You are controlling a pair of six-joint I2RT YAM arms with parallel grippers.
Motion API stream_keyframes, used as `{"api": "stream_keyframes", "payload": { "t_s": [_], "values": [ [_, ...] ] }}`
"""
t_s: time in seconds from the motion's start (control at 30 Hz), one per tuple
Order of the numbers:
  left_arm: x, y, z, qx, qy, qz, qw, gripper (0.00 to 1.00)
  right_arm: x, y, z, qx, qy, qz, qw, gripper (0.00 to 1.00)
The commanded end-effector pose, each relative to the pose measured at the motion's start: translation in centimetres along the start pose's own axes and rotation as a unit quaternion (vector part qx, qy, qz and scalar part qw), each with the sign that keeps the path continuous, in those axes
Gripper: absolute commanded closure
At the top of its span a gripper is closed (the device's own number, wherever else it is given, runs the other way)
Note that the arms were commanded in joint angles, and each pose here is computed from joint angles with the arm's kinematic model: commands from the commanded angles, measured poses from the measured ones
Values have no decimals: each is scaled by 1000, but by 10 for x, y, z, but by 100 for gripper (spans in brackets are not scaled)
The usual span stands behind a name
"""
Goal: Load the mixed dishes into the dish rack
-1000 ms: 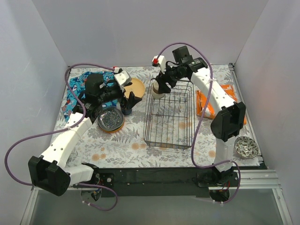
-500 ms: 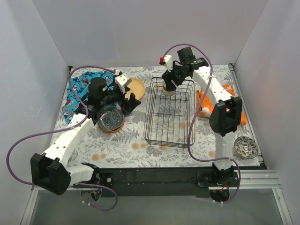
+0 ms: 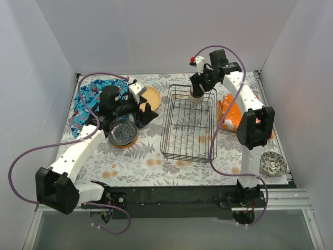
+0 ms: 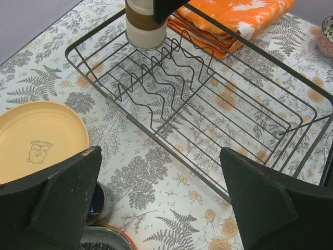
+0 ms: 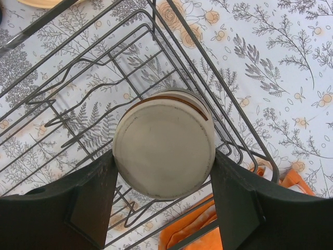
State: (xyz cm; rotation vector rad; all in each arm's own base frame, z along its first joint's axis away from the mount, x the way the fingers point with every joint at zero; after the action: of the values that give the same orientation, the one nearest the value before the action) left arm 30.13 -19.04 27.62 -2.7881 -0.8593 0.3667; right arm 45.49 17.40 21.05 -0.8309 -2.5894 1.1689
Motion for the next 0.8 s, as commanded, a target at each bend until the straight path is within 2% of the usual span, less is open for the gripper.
{"api": "stream_keyframes", "payload": {
  "t_s": [0.0,0.4,0.63,0.67,0.77],
  "values": [
    [-3,4,0,-4,-7,18,1000,2,-5,-12,-15,-25,-2,25,999,62],
    [-2,4,6,0,-15,11,1000,2,-21,22,35,42,28,28,998,64],
    [0,5,10,7,-20,7,1000,2,-26,34,53,54,59,19,997,63],
    [0,5,11,9,-19,6,1000,2,-27,36,57,57,63,19,996,62],
    [2,6,13,13,-22,3,1000,2,-26,38,62,66,68,18,995,46]
  ]
}}
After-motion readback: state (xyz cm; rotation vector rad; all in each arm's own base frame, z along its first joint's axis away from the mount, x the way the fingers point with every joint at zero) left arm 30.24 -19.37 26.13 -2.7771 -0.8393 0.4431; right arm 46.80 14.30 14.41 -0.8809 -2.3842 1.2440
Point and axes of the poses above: each gripper's point midway between its finger pads, its own y axis out along the fingers, its own x axis along the line the jaws close on, z = x × y, the point moved 4 cm from there along -y, back along the fingers, and after that the axes turned 8 degrees about -y, right-handed, at the moved point
